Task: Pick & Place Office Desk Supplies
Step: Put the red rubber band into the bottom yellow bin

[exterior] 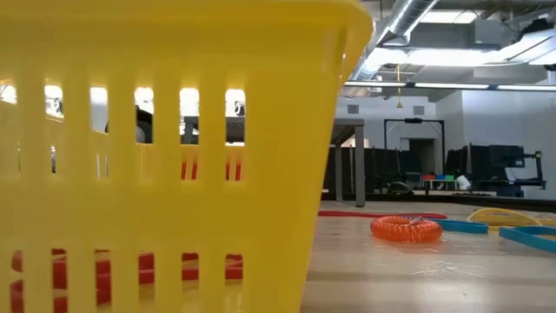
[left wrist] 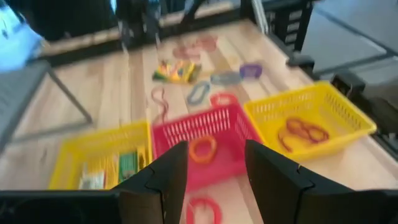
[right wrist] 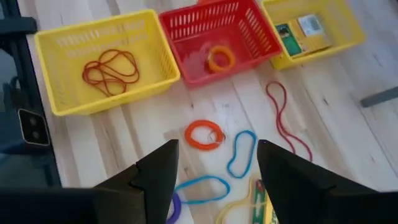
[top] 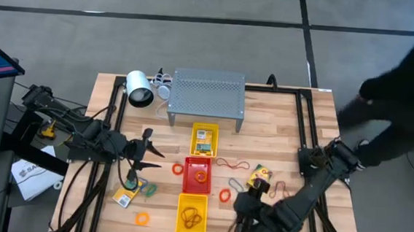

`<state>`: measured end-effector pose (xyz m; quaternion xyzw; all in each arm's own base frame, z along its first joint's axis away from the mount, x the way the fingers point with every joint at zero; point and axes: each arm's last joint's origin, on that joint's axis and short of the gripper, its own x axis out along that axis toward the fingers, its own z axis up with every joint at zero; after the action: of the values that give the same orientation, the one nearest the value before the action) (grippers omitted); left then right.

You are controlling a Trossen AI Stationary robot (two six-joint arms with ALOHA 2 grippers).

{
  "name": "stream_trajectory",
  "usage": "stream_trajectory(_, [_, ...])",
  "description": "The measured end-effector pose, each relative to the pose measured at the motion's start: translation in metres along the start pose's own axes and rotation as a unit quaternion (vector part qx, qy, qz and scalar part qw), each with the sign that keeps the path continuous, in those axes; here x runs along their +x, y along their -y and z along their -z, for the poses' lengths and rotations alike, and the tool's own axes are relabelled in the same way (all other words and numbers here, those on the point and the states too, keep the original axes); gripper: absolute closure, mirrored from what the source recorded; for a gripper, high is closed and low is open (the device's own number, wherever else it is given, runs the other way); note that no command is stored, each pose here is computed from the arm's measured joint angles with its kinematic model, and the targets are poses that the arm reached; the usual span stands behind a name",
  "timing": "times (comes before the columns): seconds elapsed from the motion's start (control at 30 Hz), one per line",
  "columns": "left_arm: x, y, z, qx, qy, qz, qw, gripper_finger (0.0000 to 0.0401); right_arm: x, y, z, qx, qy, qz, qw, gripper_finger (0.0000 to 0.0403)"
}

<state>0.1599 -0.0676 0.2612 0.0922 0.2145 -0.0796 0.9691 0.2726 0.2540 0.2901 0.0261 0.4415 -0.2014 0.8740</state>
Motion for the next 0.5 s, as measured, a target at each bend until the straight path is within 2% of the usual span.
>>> stream_trajectory(0.1, [-0.001, 0.0, 0.001, -0.025, -0.003, 0.0, 1.0, 0.0248, 0.014, -0.001, 0.015, 0.007, 0.007, 0.02, 1.0, 0.0188])
stream_trajectory(0.2, [-0.002, 0.0, 0.0, -0.038, 0.002, 0.003, 0.999, 0.0248, 0.043, -0.003, 0.028, 0.018, 0.009, 0.019, 1.0, 0.0188])
stream_trajectory(0.33, [-0.003, -0.001, -0.001, -0.044, 0.009, 0.004, 0.999, 0.0248, 0.072, 0.0, 0.036, 0.024, 0.038, -0.024, 0.999, 0.0188])
stream_trajectory(0.5, [-0.003, 0.0, -0.005, -0.051, 0.026, 0.015, 0.998, 0.0248, 0.076, 0.025, 0.038, 0.025, 0.09, -0.082, 0.992, 0.0188])
